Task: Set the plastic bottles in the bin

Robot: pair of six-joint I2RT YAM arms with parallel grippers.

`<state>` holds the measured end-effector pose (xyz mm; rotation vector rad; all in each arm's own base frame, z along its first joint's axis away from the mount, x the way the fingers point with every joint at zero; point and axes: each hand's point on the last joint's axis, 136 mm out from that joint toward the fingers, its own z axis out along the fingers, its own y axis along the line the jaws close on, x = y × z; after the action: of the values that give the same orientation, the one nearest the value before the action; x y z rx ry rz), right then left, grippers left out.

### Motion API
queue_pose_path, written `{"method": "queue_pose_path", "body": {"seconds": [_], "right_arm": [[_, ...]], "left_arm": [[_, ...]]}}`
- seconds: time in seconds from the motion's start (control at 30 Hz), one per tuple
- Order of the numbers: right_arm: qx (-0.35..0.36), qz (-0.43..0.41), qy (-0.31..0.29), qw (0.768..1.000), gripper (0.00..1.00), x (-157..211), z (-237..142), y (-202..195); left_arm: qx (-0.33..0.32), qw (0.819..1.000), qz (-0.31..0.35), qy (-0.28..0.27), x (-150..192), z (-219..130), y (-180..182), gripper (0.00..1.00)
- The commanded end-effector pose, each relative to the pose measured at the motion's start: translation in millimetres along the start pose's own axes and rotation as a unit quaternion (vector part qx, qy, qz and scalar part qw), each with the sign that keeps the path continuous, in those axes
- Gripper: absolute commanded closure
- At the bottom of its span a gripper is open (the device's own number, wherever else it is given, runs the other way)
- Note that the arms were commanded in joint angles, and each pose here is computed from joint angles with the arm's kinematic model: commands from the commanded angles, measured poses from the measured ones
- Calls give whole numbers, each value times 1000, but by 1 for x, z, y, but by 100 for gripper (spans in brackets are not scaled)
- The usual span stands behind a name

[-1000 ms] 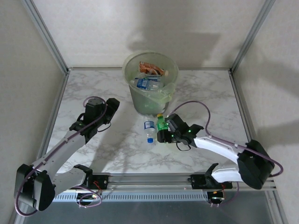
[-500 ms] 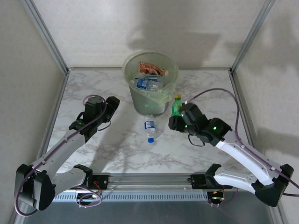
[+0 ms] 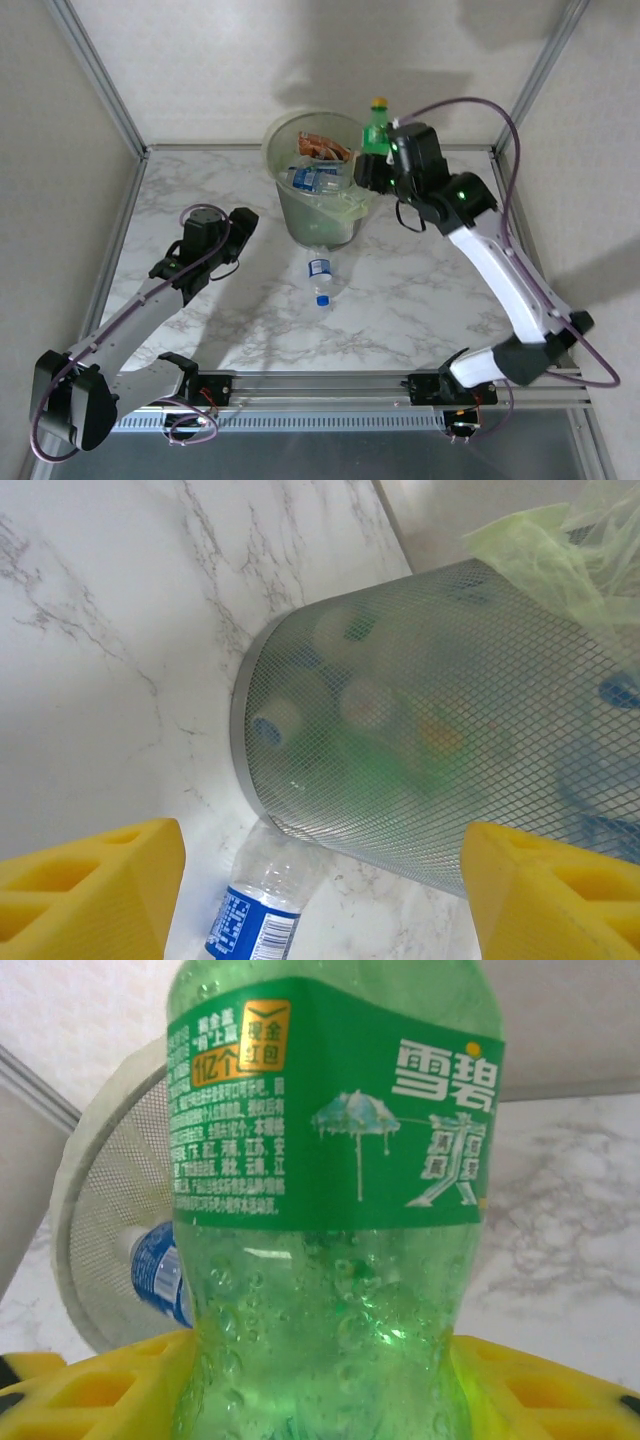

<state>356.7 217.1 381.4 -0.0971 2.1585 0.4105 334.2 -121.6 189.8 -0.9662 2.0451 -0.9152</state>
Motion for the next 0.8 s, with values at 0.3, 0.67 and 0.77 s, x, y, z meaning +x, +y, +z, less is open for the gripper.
{"method": "queue_pose_path", "body": {"seconds": [0.3, 0.67, 0.77], "right_arm": [[2, -73, 54, 996, 46, -12, 74, -3], [34, -53, 32, 998, 14, -26, 62, -16], [18, -42, 17, 999, 14, -33, 46, -10]], "left_arm": [[-4, 1000, -2, -7, 4, -4, 8, 27], [-14, 1000, 7, -5, 13, -2, 9, 21], [-14, 1000, 9, 3, 22, -1, 8, 21]]}}
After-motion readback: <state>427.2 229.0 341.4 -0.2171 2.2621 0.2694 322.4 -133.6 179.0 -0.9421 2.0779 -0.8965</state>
